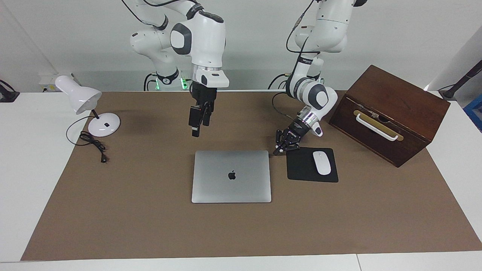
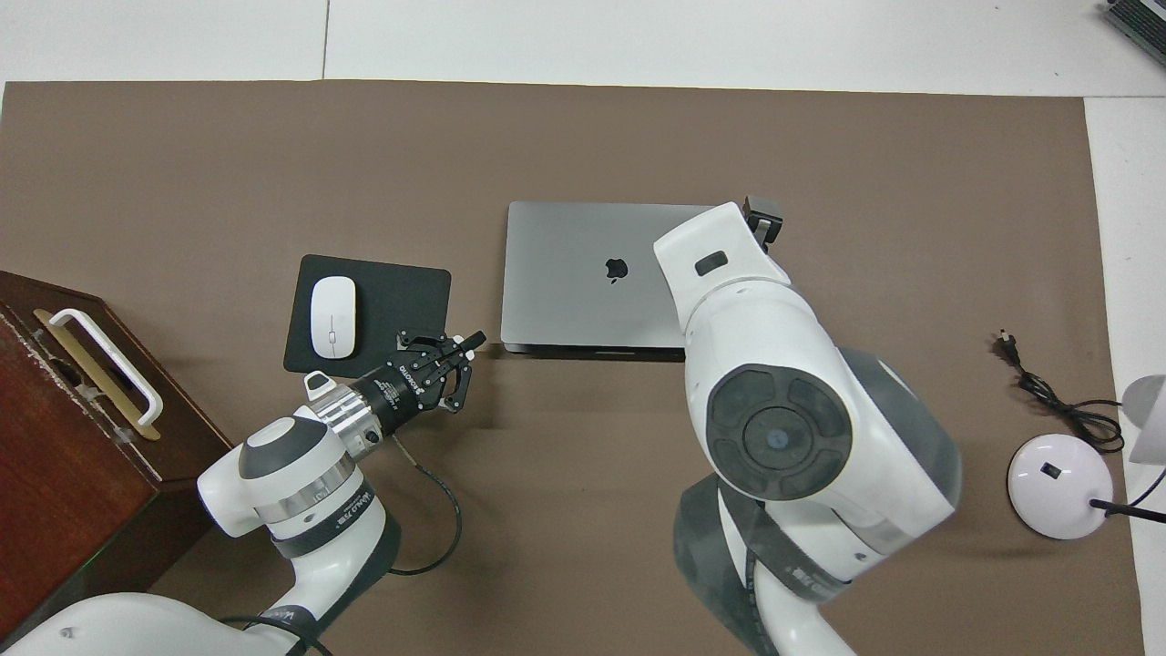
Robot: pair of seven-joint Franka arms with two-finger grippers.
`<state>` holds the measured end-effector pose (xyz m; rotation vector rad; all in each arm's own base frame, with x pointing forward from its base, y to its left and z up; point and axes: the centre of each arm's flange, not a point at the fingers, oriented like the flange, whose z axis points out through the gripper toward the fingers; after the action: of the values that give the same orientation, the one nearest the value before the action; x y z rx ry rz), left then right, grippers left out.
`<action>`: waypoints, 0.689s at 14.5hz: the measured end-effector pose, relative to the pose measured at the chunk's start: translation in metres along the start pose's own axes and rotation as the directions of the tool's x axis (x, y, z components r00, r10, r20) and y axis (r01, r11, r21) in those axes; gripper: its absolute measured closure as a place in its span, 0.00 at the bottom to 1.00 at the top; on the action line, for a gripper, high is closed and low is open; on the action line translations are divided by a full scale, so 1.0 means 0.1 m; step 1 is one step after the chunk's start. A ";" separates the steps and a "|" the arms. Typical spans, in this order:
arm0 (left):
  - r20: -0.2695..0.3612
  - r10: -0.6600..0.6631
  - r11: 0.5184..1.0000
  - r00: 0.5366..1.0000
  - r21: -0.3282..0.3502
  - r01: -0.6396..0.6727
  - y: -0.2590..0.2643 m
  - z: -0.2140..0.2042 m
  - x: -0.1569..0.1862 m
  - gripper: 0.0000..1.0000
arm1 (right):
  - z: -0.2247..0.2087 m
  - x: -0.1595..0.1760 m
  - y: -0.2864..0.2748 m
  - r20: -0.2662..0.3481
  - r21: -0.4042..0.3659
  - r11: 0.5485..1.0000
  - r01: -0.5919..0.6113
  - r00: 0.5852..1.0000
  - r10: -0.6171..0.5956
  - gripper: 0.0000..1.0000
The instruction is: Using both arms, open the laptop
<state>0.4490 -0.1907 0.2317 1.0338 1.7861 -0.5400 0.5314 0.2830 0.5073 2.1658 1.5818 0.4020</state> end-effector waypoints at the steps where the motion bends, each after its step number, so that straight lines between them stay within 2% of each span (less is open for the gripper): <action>1: -0.001 -0.002 1.000 1.000 0.004 0.002 -0.03 0.02 0.02 0.99 | 0.07 0.06 -0.06 0.005 -0.005 1.000 0.001 1.000 -0.001 0.00; 10: 0.005 0.000 1.000 1.000 0.028 0.000 -0.35 0.22 0.00 0.99 | 0.32 0.43 -0.49 0.023 0.016 1.000 -0.019 1.000 0.018 0.00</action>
<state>0.4312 -0.2255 0.2188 1.0507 1.7791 -0.5682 0.5190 0.3317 0.4543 2.1911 1.5592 0.3697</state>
